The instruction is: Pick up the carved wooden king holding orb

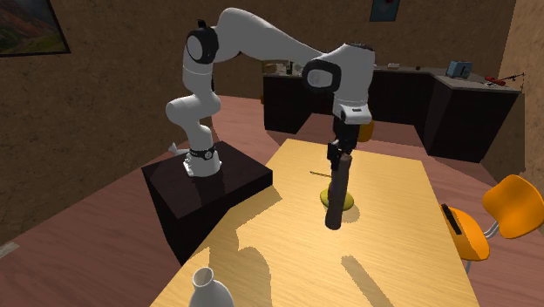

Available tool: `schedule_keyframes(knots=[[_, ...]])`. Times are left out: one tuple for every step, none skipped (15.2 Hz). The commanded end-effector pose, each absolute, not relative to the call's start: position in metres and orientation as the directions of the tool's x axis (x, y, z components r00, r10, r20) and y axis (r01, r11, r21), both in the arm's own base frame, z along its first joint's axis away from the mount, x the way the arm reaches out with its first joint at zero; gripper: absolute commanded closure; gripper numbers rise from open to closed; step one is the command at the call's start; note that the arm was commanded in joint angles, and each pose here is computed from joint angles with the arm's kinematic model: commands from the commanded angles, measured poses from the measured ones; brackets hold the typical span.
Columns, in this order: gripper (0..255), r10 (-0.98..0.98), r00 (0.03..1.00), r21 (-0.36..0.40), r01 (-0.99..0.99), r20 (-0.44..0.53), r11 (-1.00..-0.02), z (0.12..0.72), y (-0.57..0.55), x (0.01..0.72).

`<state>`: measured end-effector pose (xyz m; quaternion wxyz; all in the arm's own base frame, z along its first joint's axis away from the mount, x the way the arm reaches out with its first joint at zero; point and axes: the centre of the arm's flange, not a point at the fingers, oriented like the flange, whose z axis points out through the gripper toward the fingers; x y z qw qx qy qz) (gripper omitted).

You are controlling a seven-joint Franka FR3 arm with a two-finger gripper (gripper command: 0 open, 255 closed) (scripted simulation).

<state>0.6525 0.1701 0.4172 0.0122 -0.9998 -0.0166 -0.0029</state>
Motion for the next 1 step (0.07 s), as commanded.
schedule_keyframes(knots=[[255,0.033,0.999,-0.025,0.033,0.007,-0.999,0.4212,0.1705,0.6531]])
